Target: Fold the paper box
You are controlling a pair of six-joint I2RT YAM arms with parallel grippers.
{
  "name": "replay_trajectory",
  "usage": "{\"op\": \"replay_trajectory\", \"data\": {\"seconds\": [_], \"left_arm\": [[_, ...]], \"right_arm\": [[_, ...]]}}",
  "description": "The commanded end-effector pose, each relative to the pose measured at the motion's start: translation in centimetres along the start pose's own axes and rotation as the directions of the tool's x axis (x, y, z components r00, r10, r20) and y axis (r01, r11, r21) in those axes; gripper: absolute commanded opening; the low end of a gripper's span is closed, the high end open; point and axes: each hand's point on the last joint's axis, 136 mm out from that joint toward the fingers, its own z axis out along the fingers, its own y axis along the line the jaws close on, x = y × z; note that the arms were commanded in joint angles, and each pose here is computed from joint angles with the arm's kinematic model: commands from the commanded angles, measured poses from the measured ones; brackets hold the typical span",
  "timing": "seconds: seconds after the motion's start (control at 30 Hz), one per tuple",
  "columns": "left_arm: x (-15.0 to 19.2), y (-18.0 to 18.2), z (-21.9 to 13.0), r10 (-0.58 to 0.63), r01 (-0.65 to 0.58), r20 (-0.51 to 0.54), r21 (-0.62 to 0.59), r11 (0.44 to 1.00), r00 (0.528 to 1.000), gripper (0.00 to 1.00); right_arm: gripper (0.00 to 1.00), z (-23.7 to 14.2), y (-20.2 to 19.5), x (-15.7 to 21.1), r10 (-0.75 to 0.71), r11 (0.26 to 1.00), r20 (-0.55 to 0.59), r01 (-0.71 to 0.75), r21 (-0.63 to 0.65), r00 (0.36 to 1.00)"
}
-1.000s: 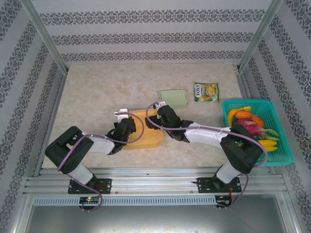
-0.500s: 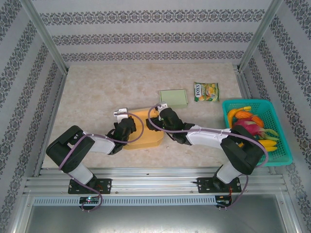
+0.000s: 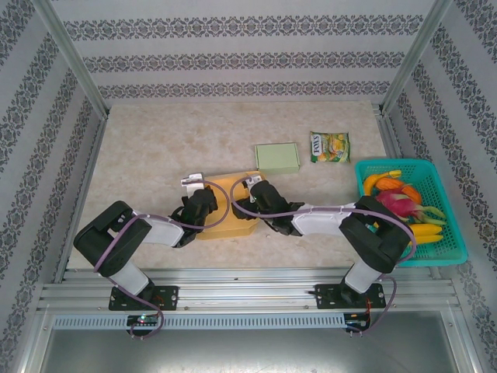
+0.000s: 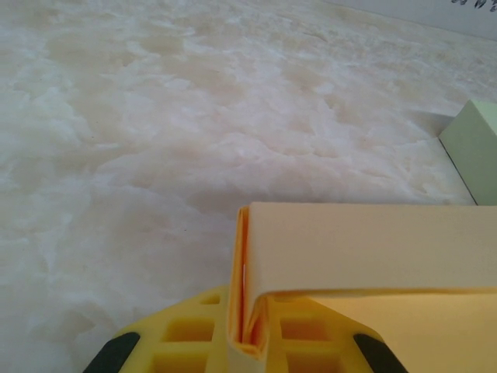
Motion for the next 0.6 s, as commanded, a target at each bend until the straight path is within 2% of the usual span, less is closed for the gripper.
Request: {"op": "replay_trajectory", "data": {"seconds": [0.0,0.17,0.43,0.57], "left_arm": [[1.9,0.3,-0.1,0.024,-0.025,-0.061,-0.007,1.000,0.998,0.00],[1.6,-0.1,-0.1,0.032,-0.032,-0.060,0.013,0.999,0.998,0.00],[1.1,-1.4,-0.6,0.088,-0.085,-0.031,0.104,0.991,0.996,0.00],[0.5,-2.5,-1.3,0.090,-0.086,-0.016,0.180,0.980,0.996,0.00]], "right_arm": [[0.62,-0.3,4.3,-2.2,-0.059,0.986,0.054,0.067,-0.153,0.997],[0.62,-1.2,3.2,-2.0,-0.099,0.990,0.044,0.103,-0.095,0.994],[0.63,-9.4,-1.7,-2.9,-0.204,0.970,0.082,0.190,0.155,0.976],[0.63,-11.8,-4.9,-2.8,-0.140,0.975,0.127,0.114,0.192,0.982]]}}
